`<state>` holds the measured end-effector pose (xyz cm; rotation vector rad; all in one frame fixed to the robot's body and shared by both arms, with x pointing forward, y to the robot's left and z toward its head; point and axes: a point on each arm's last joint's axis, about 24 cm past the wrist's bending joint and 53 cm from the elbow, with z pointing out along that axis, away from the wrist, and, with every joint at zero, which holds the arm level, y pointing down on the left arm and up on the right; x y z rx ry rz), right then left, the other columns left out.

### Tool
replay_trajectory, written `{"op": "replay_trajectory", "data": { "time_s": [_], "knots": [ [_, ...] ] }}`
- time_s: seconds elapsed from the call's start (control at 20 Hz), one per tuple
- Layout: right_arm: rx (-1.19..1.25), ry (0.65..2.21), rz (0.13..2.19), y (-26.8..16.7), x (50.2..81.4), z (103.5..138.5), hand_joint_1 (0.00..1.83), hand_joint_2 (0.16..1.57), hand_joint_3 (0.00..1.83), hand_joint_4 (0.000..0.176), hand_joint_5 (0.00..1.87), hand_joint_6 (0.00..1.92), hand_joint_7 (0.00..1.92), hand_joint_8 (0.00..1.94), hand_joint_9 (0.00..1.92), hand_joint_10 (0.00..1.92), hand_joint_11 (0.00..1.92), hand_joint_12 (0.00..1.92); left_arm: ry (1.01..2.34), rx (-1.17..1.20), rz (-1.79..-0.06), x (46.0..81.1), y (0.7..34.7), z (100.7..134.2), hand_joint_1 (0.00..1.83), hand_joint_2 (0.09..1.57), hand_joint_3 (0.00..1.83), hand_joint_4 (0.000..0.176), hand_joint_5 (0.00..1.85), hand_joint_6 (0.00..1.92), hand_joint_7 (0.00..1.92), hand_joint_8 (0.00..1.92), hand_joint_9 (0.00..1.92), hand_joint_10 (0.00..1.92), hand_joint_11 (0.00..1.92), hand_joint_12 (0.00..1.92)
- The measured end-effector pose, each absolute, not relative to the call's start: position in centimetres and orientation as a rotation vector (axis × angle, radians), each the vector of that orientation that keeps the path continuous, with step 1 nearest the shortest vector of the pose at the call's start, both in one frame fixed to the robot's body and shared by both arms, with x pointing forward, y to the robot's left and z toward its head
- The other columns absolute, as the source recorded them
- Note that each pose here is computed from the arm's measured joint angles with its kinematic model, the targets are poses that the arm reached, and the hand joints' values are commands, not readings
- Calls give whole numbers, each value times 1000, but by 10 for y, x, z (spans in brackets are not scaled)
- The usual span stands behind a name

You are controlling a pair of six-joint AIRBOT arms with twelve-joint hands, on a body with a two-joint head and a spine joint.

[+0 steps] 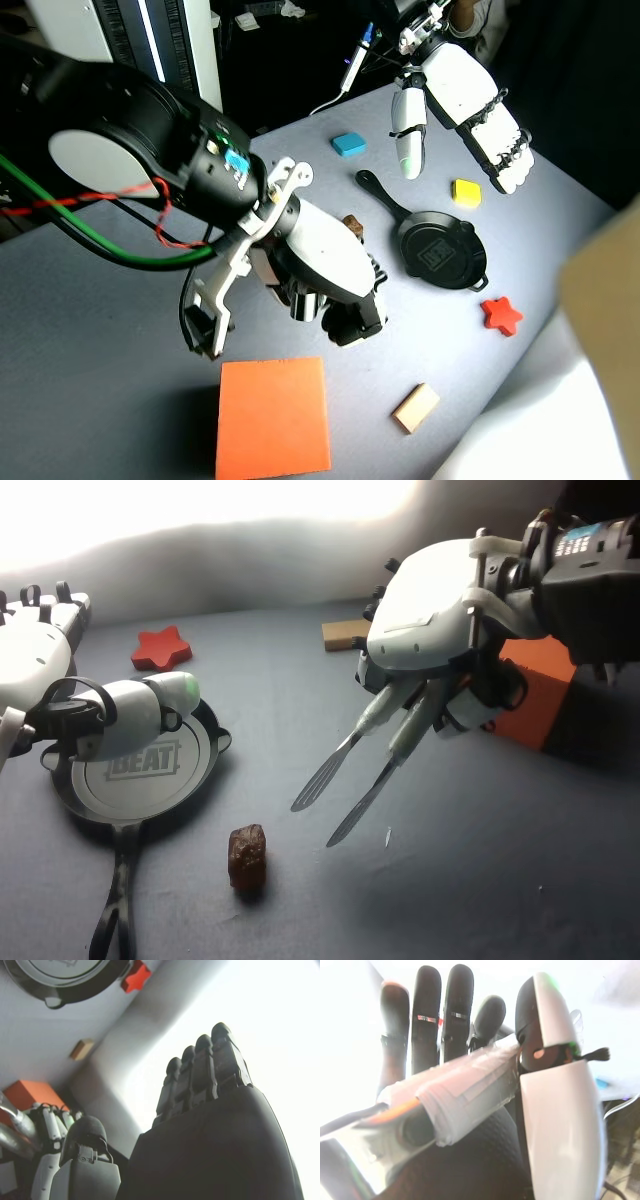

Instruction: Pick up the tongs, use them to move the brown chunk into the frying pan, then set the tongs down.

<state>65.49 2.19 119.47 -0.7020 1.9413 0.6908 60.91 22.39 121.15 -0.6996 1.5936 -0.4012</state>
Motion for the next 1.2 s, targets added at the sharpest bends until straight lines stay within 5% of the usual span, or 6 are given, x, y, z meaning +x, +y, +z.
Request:
{"op": "replay_trajectory", "data": {
  "time_s": [0.85,1.2],
  "knots": [
    [-535,1844,1010,40,588,1207,1085,1237,1,0,743,1332,1046,185,777,747,517,1517,1601,-711,-400,608,225,1209,0,1133,0,0,0,0,0,0,0,0,4,7],
    [-312,1780,978,27,613,1218,1083,1239,4,0,736,1342,1042,205,770,770,514,1524,1603,-716,-402,608,224,1209,0,1121,0,0,0,0,0,0,0,0,0,0]
  ]
}}
